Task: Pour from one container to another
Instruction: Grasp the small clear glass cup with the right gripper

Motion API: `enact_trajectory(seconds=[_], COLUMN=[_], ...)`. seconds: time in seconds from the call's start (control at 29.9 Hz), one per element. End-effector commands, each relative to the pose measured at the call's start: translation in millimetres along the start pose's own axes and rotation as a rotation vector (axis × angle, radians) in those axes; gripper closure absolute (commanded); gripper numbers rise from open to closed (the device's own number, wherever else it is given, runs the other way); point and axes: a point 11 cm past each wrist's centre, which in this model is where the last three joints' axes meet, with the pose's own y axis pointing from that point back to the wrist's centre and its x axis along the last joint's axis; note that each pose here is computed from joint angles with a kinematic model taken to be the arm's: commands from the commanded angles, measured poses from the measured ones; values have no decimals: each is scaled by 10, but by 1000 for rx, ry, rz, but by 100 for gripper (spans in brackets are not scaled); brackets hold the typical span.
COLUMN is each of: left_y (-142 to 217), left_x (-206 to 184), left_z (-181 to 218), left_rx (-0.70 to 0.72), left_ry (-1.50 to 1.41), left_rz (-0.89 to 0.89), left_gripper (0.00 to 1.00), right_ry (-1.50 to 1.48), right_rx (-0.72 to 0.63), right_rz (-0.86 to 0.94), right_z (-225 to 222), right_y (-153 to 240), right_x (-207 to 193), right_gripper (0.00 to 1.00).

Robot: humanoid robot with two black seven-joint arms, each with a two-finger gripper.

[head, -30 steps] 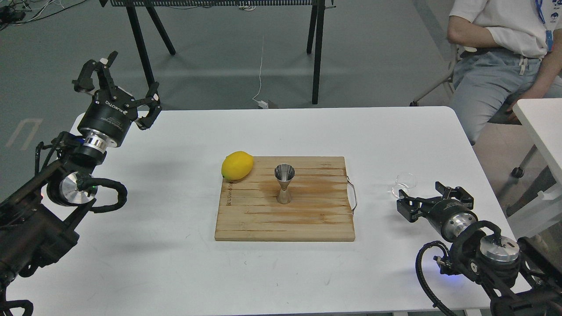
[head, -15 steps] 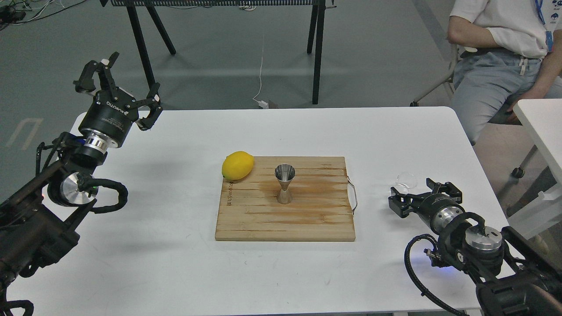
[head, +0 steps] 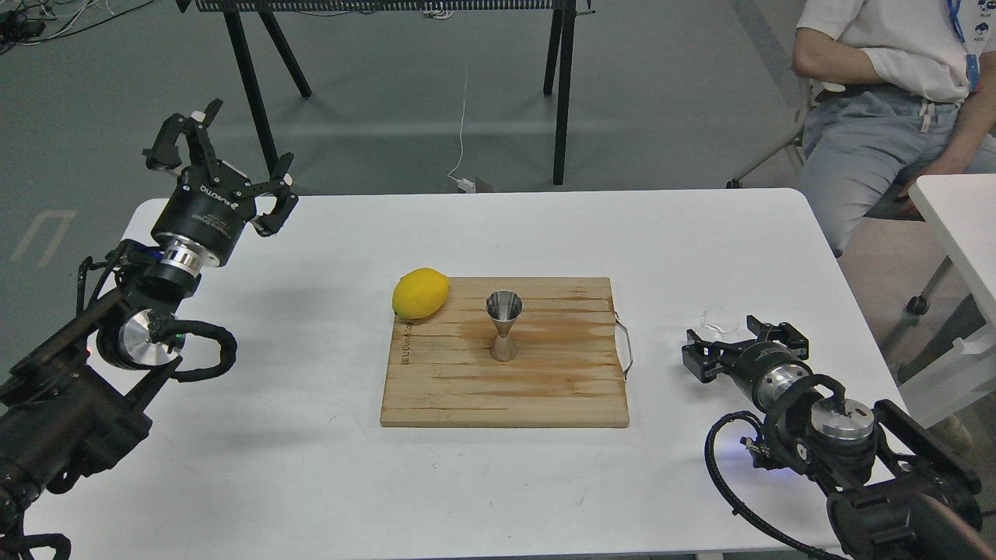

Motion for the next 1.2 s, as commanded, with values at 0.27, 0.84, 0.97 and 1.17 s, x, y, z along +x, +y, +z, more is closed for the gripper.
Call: enact_trajectory(seconds=[0.27, 0.84, 0.97, 1.17], left_y=[0, -4, 3, -4], left_x=[-2, 2, 5, -4], left_z=[-8, 12, 4, 8], left_rx=[1, -2, 0, -1], left_ry=[1, -2, -2, -2], left_rz=[0, 0, 1, -2], left_gripper=[0, 0, 0, 0], right_ry=[-2, 12, 12, 11], right_rx=[2, -12, -10, -6], right_rz=[14, 11, 16, 27], right_z=[56, 122, 113, 99], right_y=[-94, -150, -145, -129], right_x=[22, -32, -11, 57], right_gripper=[14, 16, 16, 15])
